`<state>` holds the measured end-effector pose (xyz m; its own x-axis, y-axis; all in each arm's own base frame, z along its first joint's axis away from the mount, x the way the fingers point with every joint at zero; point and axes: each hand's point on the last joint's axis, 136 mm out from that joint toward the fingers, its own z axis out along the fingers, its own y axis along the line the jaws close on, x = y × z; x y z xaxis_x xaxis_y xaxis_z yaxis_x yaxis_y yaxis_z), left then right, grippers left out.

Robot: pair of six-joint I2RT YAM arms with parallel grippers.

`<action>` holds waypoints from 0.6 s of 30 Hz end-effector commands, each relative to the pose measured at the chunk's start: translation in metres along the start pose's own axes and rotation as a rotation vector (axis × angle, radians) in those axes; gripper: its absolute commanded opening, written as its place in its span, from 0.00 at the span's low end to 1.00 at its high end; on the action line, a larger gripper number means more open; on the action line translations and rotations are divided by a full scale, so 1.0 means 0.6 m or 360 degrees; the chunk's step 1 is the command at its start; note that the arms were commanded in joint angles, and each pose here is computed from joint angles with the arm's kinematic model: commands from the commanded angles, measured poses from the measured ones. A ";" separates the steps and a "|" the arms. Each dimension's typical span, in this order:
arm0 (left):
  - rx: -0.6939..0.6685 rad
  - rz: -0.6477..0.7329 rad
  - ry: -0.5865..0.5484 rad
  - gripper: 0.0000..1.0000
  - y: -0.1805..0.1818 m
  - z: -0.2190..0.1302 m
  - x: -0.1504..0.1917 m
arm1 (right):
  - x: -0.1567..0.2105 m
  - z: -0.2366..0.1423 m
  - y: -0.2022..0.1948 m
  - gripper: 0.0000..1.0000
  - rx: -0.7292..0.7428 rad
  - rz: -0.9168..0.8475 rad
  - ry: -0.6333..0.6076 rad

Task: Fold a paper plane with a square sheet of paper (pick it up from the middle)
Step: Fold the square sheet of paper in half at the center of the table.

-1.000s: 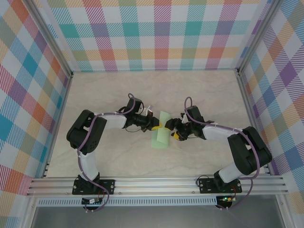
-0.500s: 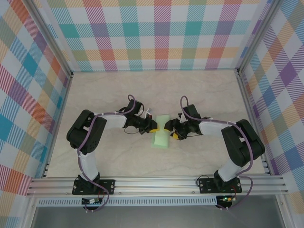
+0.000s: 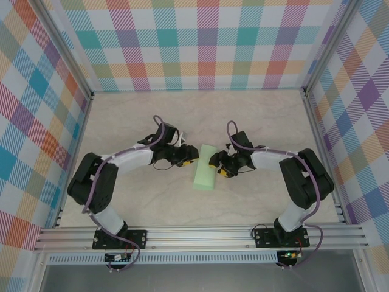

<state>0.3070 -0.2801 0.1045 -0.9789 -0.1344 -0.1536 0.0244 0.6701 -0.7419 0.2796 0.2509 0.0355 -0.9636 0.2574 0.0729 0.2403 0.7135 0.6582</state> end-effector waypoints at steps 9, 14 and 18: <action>-0.0272 -0.0038 -0.0275 0.51 0.047 -0.076 0.012 | 0.008 0.009 -0.004 0.61 0.0376 -0.0204 0.0034; -0.0294 -0.0031 -0.0269 0.52 0.052 -0.079 0.016 | 0.014 0.004 0.000 0.62 0.0381 -0.0275 0.0087; -0.0283 -0.0022 -0.0305 0.52 0.047 -0.087 0.013 | 0.013 0.004 -0.012 0.63 0.0426 -0.0220 0.0074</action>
<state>0.2938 -0.2293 0.1128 -0.9282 -0.2643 -0.2620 -0.0432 0.7758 -0.6295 0.2708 0.2543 0.0334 -0.9919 0.1249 0.0224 0.1202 0.8681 0.4815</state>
